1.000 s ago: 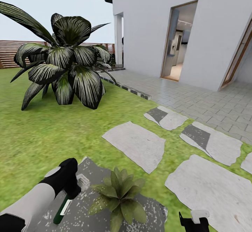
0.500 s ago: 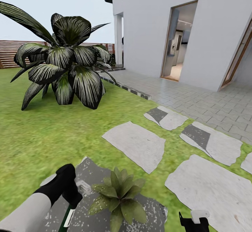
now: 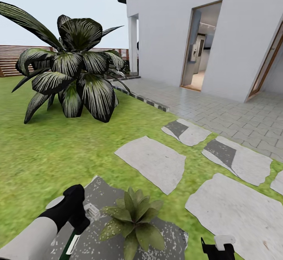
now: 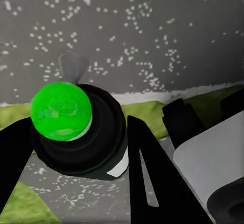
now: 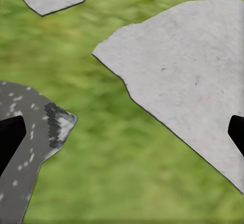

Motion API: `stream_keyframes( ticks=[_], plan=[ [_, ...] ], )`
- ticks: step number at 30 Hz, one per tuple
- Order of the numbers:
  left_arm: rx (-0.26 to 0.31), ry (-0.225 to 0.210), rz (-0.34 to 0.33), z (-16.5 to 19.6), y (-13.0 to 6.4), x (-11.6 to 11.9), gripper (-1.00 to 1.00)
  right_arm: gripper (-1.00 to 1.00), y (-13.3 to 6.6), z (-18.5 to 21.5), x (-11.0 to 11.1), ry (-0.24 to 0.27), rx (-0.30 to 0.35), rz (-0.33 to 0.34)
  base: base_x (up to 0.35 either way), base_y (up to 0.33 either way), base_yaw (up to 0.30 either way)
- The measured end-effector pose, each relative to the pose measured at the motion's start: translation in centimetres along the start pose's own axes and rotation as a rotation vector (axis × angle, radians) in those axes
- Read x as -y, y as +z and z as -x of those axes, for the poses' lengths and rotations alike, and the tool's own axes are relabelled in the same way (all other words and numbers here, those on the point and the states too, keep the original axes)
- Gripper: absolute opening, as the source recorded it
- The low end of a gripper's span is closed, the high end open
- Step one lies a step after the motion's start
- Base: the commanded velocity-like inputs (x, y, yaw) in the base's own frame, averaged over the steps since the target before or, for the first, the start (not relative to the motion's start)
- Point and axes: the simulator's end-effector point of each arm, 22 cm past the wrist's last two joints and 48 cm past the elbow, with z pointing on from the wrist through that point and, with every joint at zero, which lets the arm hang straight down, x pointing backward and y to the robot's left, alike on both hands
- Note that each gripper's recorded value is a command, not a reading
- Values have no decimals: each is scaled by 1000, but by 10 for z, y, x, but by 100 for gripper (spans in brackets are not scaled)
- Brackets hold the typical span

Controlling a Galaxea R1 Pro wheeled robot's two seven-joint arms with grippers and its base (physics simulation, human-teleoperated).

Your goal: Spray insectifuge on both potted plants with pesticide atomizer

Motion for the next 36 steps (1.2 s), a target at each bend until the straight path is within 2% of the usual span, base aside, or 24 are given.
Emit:
stream_keyframes(
  ticks=[6,14,17,20,26,36],
  plan=[
    [11,-7,-18,2,1,3,-100,100,0,0,0,-1,0,1,-52,-9,188],
    [19,4,-32,5,4,15,-100,100,0,0,-1,-1,0,2,-261,-127,159],
    [40,26,-56,20,3,36,-100,100,0,0,-1,-1,0,1,-252,-216,9],
    [48,40,-64,27,2,46,-100,100,0,0,-1,-1,1,2,-86,-283,2],
    [57,44,-63,31,0,48,-100,100,0,0,-2,-1,1,3,-19,-257,166],
    [62,44,-61,32,-1,46,-100,100,0,0,-2,-1,0,3,-2,-14,275]
  ],
)
